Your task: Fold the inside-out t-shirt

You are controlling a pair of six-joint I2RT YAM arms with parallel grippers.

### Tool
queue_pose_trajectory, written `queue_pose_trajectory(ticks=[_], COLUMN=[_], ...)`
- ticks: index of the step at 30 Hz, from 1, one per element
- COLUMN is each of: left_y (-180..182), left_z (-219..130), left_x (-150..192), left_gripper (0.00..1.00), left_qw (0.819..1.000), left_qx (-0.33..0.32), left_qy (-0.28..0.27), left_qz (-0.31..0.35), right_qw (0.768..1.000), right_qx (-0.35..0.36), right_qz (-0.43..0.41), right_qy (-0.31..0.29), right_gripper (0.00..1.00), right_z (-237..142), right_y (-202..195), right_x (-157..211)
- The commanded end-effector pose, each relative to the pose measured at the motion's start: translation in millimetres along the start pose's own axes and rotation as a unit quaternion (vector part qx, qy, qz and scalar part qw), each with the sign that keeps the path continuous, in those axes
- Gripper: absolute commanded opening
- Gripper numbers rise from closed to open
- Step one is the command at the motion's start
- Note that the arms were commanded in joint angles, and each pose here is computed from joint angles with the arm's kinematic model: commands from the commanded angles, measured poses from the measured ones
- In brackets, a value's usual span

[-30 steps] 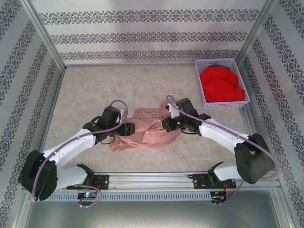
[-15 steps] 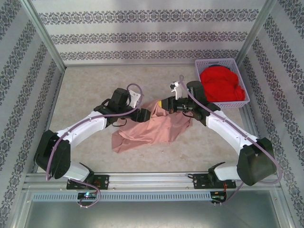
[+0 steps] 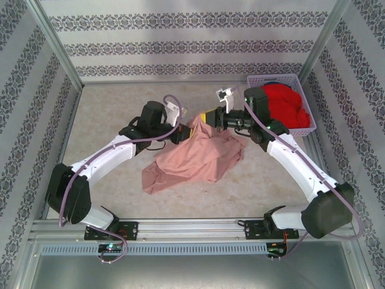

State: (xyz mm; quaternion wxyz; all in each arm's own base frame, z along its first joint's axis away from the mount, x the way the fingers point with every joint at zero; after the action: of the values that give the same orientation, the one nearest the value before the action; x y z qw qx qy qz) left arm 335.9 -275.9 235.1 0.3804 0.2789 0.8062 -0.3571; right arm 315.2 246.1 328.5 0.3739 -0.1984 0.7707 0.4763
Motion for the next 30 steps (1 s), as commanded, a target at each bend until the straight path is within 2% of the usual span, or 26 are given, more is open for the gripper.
queue_pose_trajectory(ticks=[1,6,11,13,15,18,21,24,26,27,30], left_y=[-9.1,-12.9,-27.9,-39.2,-51.5,-80.8,-106.4,-115.3,-107.6,-97.6,-48.6], left_z=[-40.4,-113.7,-161.7,-162.3,-146.2,-105.8,-71.9,-59.0,-56.8,-56.0,-58.3], left_x=[-49.2,-80.9,-95.7,-89.6,-68.0,-11.5,47.4,81.0,90.6,92.0,87.0], left_gripper=[0.00,0.00,0.00,0.00,0.00,0.00,0.00,0.13,0.33,0.43,0.58], left_qw=[0.995,0.970,0.951,0.957,0.973,0.992,0.992,0.987,0.989,0.992,0.997], left_qx=[-0.048,-0.152,-0.188,-0.159,-0.102,0.023,0.111,0.153,0.133,0.100,-0.037], left_qy=[-0.082,-0.172,-0.220,-0.212,-0.176,-0.094,-0.010,0.050,0.069,0.072,0.060], left_qz=[0.035,0.074,0.108,0.117,0.109,0.086,0.052,0.015,0.006,0.005,-0.023], right_qw=[0.996,0.987,0.974,0.974,0.981,0.993,0.983,0.957,0.940,0.936,0.935], right_qx=[0.013,0.063,0.071,0.058,0.051,0.090,0.174,0.252,0.295,0.307,0.323], right_qz=[-0.070,-0.124,-0.178,-0.184,-0.165,-0.077,0.034,0.127,0.158,0.160,0.140], right_qy=[-0.061,-0.085,-0.122,-0.118,-0.091,-0.030,0.034,0.063,0.068,0.060,0.033], right_gripper=[0.00,0.00,0.00,0.00,0.00,0.00,0.05,0.20,0.30,0.36,0.47], right_z=[-28.1,-49.6,-64.5,-63.5,-57.4,-48.8,-55.4,-67.1,-73.5,-74.6,-70.5], right_y=[32.9,50.4,69.9,75.1,70.6,30.6,-23.0,-64.3,-83.5,-88.4,-95.6], right_x=[-45.5,-72.3,-93.4,-90.3,-73.0,-19.2,55.1,126.4,160.8,166.4,156.7])
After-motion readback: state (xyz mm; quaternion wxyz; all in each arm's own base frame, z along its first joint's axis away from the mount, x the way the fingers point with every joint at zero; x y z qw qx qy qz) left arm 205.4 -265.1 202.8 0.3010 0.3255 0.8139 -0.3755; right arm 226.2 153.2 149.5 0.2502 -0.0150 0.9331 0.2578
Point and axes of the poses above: each hand's point on the last joint's axis, 136 mm out from that joint toward the fingers, its own z axis out along the fingers, its own y axis along the line the jaws close on, x = y × z, the point moved 1 cm from there along -z, back along the fingers, and after that the axes turned 8 degrees about z, right-handed, at the moved point
